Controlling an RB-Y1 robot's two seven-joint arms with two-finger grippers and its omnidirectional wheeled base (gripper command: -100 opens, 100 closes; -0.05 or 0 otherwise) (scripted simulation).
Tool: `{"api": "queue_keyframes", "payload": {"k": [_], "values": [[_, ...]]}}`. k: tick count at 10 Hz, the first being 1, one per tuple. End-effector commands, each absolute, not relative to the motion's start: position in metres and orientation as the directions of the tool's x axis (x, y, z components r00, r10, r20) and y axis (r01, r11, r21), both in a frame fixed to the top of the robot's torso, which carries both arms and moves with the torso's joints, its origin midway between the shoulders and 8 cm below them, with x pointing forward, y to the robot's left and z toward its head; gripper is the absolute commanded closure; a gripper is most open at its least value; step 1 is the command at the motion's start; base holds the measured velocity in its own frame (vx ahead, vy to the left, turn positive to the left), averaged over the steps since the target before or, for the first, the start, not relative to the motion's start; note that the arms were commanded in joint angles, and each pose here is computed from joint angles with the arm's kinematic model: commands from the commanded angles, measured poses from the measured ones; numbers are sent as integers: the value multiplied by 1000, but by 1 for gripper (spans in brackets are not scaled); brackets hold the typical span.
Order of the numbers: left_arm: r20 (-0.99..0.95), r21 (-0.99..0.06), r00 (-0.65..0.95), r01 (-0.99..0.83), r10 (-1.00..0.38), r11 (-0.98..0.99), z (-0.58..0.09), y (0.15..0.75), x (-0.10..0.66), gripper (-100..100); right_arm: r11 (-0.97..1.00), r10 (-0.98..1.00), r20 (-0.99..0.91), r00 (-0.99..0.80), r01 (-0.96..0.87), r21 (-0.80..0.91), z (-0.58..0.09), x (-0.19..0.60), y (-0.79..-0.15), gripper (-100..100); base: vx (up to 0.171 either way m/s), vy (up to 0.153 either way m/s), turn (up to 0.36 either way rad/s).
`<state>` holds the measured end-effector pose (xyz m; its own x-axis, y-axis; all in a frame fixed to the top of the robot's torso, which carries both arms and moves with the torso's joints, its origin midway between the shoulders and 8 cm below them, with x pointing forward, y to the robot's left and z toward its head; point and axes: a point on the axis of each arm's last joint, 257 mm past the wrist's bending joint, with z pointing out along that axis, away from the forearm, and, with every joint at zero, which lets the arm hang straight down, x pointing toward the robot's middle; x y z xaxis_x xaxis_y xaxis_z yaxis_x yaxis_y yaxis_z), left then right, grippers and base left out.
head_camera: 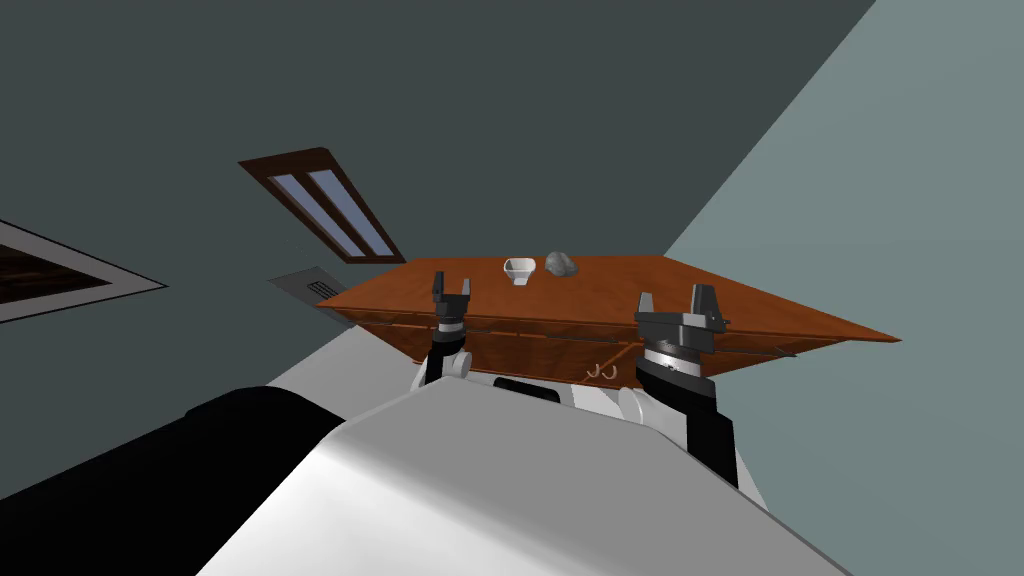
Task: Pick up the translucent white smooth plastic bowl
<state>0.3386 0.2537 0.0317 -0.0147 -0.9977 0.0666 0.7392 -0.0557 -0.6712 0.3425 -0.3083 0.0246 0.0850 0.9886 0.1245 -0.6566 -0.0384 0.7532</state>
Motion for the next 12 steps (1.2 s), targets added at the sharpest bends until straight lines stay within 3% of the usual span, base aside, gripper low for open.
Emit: {"api": "queue_keyframes", "payload": {"k": [1,3,12], "values": [[43,-688,-40,724,-998,-58,29,249,351,-100,-38,989,125,85,-657,753,25,342,-308,0,-116,-3,-18],[31,-711,-62,700,-998,-66,23,246,370,-100,-39,989,125,85,-657,753,25,343,-308,0,-240,-37,-37],[46,-796,-109,597,-993,-102,6,240,447,-100,-39,989,125,85,-657,753,25,343,-308,0,-141,-35,-31]]}}
